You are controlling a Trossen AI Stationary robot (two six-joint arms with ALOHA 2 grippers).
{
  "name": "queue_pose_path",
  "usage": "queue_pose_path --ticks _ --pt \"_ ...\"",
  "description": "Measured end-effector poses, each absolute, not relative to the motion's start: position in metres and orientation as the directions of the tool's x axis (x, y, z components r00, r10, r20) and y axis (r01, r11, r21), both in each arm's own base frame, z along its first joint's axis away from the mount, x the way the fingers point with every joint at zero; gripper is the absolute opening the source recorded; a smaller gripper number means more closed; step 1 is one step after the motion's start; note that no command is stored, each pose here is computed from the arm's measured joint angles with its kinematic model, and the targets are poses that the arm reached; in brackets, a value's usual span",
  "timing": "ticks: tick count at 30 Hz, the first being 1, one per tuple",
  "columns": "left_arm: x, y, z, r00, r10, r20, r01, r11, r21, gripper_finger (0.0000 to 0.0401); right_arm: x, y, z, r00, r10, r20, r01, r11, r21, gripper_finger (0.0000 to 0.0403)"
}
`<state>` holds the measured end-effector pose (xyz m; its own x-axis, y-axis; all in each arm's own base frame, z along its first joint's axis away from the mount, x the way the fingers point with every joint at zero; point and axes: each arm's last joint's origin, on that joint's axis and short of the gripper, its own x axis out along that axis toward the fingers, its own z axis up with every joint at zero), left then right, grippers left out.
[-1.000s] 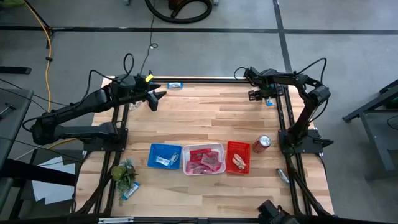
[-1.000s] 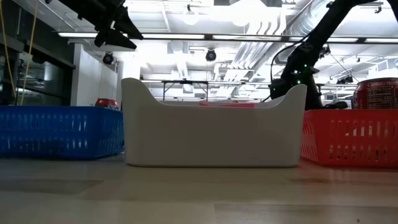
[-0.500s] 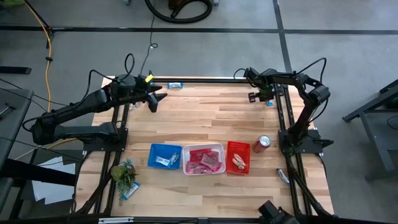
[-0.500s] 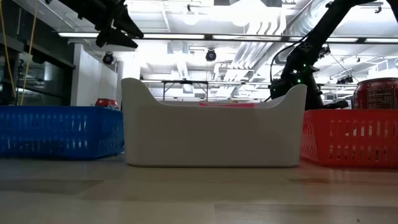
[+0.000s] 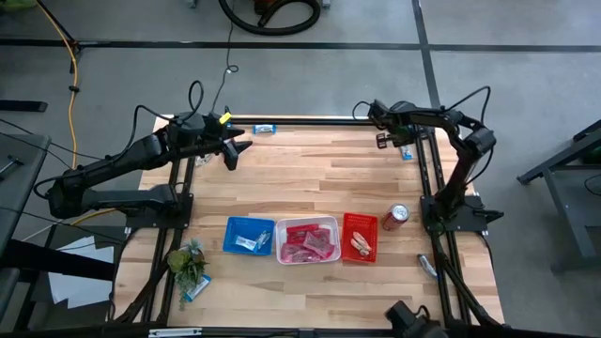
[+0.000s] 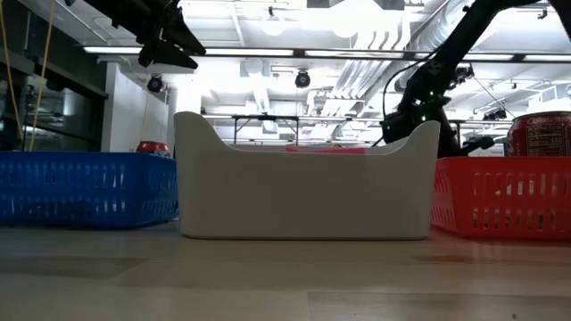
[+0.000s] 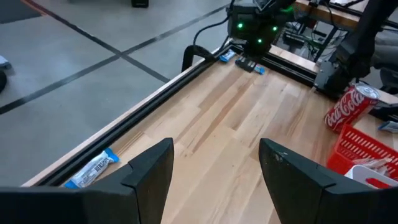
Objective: Sort candy
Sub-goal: Put the white chocolate into the blue bin
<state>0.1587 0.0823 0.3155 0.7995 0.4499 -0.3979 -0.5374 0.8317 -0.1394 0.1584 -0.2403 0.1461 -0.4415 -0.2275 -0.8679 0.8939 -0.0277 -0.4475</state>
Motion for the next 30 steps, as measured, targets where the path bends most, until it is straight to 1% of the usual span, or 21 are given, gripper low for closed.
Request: queue_pose_path --ticks 2,6,8,10,13,16,21,27,30 --pt "0.159 0.082 0.315 0.799 0.450 -0.398 -0.536 0.834 -0.133 0.0223 0.160 -0.243 0.138 -0.464 -0.229 -0.856 0.884 -0.051 -0.465 0.0013" --pt "0.159 0.082 0.316 0.799 0.451 -0.398 -0.535 0.836 -0.125 0.0223 0.164 -0.244 0.119 -0.529 -0.198 -0.825 0.848 -0.083 -0.524 0.0003" --pt "0.159 0.082 0.315 0.799 0.452 -0.398 -0.535 0.836 -0.125 0.0223 0.170 -0.244 0.115 -0.530 -0.204 -0.823 0.846 -0.062 -0.529 0.0004" --pt "0.159 0.082 0.315 0.798 0.452 -0.398 -0.535 0.836 -0.124 0.0223 0.174 -0.241 0.111 -0.528 -0.201 -0.825 0.844 -0.016 -0.536 0.0002" --pt "0.159 0.082 0.315 0.797 0.454 -0.398 -0.537 0.834 -0.122 0.0223 0.181 -0.234 0.113 -0.516 -0.192 -0.835 0.850 0.009 -0.527 0.0002" --pt "0.159 0.082 0.315 0.797 0.455 -0.398 -0.537 0.834 -0.123 0.0223 0.191 -0.222 0.120 -0.470 -0.175 -0.865 0.871 0.064 -0.487 0.0001" --pt "0.158 0.083 0.315 0.782 0.480 -0.398 -0.559 0.822 -0.107 0.0223 0.213 -0.197 0.136 -0.350 -0.188 -0.918 0.913 0.150 -0.379 0.0000" --pt "0.158 0.083 0.316 0.782 0.480 -0.397 -0.538 0.842 -0.041 0.0223 0.239 -0.167 0.152 -0.192 -0.209 -0.959 0.945 0.223 -0.238 0.0000" --pt "0.158 0.083 0.316 0.782 0.480 -0.396 -0.538 0.842 -0.041 0.0223 0.248 -0.156 0.171 -0.140 -0.239 -0.961 0.948 0.248 -0.200 0.0000"
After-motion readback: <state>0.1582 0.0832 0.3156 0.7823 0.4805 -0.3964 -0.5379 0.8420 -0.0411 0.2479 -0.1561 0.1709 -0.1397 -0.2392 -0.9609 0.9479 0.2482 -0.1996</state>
